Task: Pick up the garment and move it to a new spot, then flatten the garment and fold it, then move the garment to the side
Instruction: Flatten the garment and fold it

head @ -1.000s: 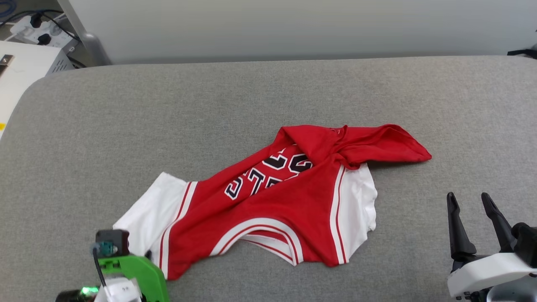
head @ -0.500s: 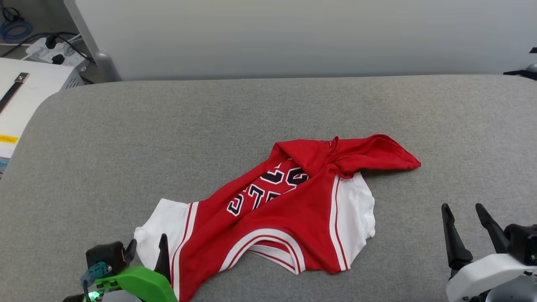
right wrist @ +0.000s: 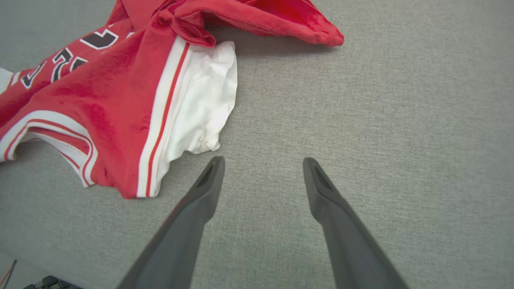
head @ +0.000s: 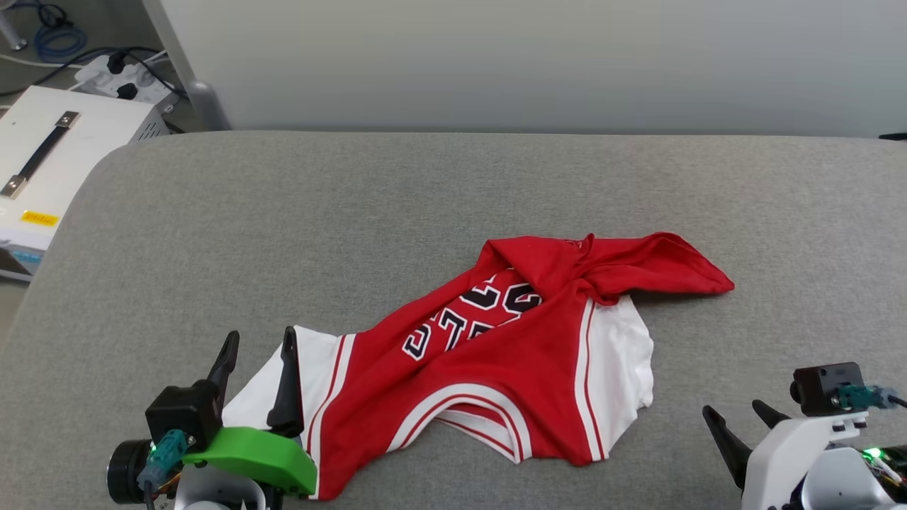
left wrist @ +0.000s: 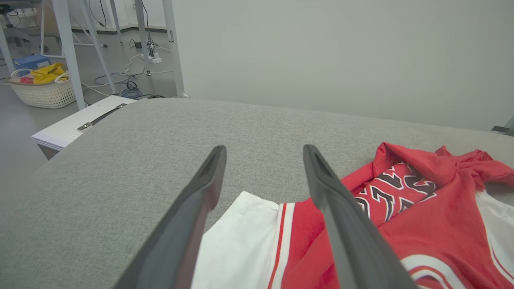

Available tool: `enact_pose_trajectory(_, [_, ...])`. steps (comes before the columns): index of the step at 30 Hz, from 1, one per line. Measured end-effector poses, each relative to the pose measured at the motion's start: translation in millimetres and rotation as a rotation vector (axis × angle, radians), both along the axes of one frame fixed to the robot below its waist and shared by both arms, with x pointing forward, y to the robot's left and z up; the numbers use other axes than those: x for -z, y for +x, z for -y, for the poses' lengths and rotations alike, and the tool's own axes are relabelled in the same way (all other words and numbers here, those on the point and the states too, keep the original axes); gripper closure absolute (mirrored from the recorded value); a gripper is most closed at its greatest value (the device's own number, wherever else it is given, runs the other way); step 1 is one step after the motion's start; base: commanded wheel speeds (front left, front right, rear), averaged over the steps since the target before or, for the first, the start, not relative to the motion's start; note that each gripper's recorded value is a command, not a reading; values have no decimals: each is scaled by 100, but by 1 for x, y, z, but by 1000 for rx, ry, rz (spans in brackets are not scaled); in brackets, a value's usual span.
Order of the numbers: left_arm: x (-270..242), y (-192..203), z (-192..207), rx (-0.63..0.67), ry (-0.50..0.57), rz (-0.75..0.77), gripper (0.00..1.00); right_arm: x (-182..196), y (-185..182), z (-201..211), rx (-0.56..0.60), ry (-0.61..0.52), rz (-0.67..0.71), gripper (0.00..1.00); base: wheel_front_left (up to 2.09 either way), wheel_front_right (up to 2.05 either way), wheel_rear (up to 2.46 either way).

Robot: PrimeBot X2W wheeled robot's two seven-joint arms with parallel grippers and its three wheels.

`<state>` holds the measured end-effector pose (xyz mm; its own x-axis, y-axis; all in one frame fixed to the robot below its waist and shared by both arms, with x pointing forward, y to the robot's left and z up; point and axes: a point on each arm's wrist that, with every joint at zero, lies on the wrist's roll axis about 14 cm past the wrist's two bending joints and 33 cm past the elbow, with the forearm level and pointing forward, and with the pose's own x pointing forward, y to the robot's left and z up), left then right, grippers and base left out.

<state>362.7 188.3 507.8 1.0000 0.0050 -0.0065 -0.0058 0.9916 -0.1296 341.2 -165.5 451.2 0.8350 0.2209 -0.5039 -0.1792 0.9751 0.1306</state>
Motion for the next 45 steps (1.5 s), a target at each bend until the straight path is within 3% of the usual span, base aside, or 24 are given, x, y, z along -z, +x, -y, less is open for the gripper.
enact_pose_trajectory(9, [-6, 3, -7, -38, -9, 24, 0, 18, 22, -47, -250, -46, -191, 0, 0, 0, 0])
enact_pose_trajectory(14, [-2, 8, -12, -58, -12, 20, 0, 34, 37, -62, -323, -79, -255, 0, 0, 0, 0])
enact_pose_trajectory(16, [6, 9, -17, -83, -14, 1, 0, 67, 28, -70, -369, -88, -392, 0, 0, 0, 0])
enact_pose_trajectory(20, [16, 7, -26, -111, -8, -26, 0, 90, 15, -73, -402, -94, -518, 0, 0, 0, 0])
enact_pose_trajectory(21, [17, 6, -28, -117, -7, -30, 0, 91, 14, -75, -407, -88, -531, 53, 0, 0, 0])
enact_pose_trajectory(22, [19, 6, -29, -120, -6, -34, 0, 93, 14, -76, -410, -85, -540, 53, 0, 0, 0])
enact_pose_trajectory(23, [20, 5, -30, -125, -6, -38, 0, 94, 14, -76, -414, -85, -545, 100, 0, 0, 0])
enact_pose_trajectory(28, [24, 5, -32, -128, -4, -50, 0, 91, 17, -82, -416, -63, -532, 100, 0, 0, 0])
enact_pose_trajectory(33, [27, 3, -28, -98, -20, -72, 0, 70, 37, -74, -339, -10, -412, 100, 0, 0, 0])
enact_pose_trajectory(37, [45, -5, -27, -48, -63, -213, 0, 44, 54, -46, -232, -12, -302, 100, 0, 0, 0])
enact_pose_trajectory(45, [82, -28, -17, 69, -152, -565, 0, 34, 24, 13, -25, -14, -268, 100, 0, 0, 0])
